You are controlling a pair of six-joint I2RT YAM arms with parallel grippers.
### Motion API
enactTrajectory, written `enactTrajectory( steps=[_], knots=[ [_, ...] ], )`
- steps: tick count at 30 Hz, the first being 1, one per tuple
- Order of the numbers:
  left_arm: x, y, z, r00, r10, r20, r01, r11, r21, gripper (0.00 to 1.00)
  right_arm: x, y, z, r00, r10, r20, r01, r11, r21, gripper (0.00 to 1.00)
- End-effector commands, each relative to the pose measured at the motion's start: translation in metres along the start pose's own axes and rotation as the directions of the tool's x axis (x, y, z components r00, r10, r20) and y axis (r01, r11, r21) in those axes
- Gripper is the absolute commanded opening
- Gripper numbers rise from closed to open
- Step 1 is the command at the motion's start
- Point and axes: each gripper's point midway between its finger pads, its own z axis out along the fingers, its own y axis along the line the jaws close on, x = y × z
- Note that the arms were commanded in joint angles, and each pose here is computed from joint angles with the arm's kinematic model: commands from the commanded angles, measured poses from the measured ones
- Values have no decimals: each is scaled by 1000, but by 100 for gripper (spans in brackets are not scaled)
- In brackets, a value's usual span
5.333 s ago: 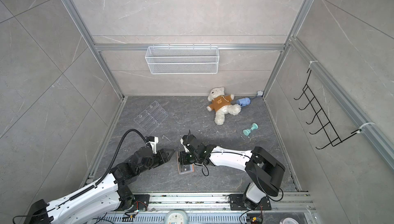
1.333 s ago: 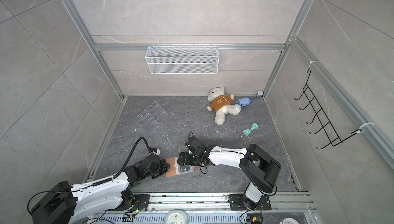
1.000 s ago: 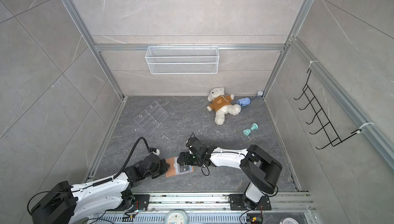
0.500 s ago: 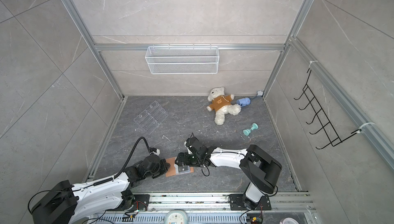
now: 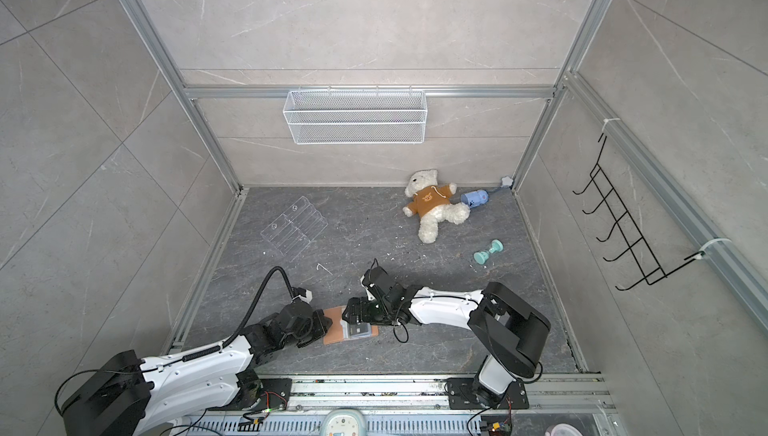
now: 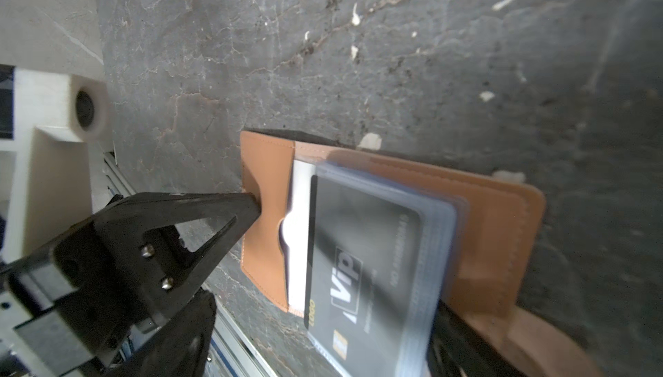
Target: Take the credit cards out of the card holder
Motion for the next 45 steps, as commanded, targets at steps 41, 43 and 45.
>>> enactTrajectory(
  steps=[41,43,45],
  knots=[
    [14,7,4,998,39,-43,-41,998,-38,0,-7,33,-2,999,35,14,-32,982,-184,88],
    [13,6,4,998,40,-41,-41,999,-33,0,-7,33,-2,999,35,13,-33,984,-176,88],
    [13,4,4,998,43,-41,-44,999,-31,0,-7,33,-2,999,36,10,-34,984,-175,88]
  ],
)
